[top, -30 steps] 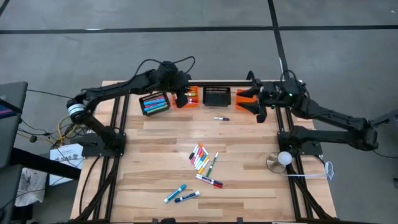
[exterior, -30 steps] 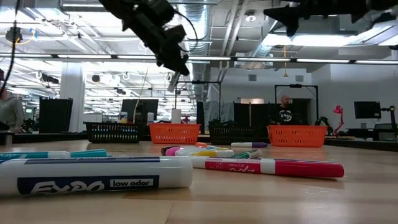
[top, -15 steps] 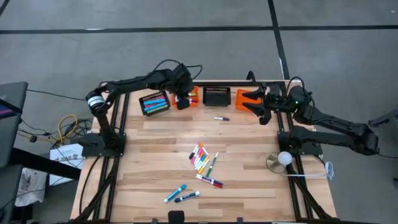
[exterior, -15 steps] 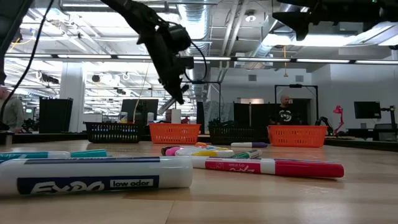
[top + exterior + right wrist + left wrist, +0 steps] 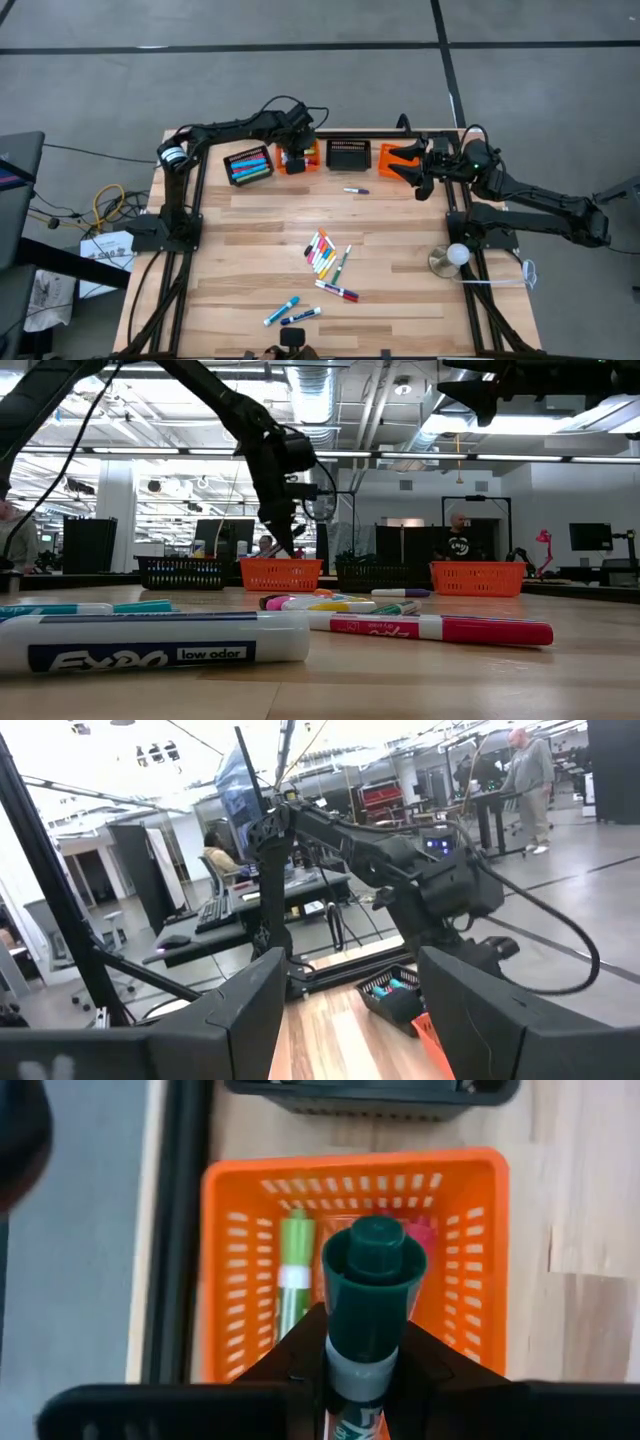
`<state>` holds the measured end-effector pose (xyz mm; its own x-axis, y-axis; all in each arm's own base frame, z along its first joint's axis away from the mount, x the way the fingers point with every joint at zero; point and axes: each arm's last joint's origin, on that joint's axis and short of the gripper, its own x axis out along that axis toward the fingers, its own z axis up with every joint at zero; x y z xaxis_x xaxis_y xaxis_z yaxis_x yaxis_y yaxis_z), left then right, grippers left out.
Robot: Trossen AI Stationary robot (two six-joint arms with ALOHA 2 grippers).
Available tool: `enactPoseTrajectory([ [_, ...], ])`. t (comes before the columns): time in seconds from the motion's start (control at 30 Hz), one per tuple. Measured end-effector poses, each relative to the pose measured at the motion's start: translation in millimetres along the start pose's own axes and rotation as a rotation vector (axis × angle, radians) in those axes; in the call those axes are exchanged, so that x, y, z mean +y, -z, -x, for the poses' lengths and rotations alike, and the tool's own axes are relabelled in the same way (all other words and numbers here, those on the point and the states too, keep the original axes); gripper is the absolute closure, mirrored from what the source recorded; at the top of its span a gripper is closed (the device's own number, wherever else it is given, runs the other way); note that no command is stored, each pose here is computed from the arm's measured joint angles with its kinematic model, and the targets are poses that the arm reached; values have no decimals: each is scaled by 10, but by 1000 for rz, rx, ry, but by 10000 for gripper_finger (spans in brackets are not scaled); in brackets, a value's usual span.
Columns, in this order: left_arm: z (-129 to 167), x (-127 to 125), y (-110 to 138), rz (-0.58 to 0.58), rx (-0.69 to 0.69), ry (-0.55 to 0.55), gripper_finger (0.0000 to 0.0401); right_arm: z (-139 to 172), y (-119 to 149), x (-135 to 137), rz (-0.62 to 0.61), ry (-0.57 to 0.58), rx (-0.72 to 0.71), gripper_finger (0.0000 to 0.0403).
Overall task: Pick & Place Markers
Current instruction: Put the green marker pen into the left orange bin
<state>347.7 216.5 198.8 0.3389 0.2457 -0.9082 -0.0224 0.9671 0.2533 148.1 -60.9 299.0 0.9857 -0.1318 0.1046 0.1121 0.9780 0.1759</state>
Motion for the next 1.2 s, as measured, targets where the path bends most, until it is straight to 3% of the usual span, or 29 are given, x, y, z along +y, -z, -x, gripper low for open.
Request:
enactPoseTrajectory([
  [0.43,-149,-1,17,-114,23,4,343,0,0,0,0,0,0,184],
  [0.83,-193,18,26,-110,8,18,343,0,0,0,0,-1,0,184],
  [1.2,-190,35,-3,-107,-26,5,309,0,0,0,-10,-1,0,184],
])
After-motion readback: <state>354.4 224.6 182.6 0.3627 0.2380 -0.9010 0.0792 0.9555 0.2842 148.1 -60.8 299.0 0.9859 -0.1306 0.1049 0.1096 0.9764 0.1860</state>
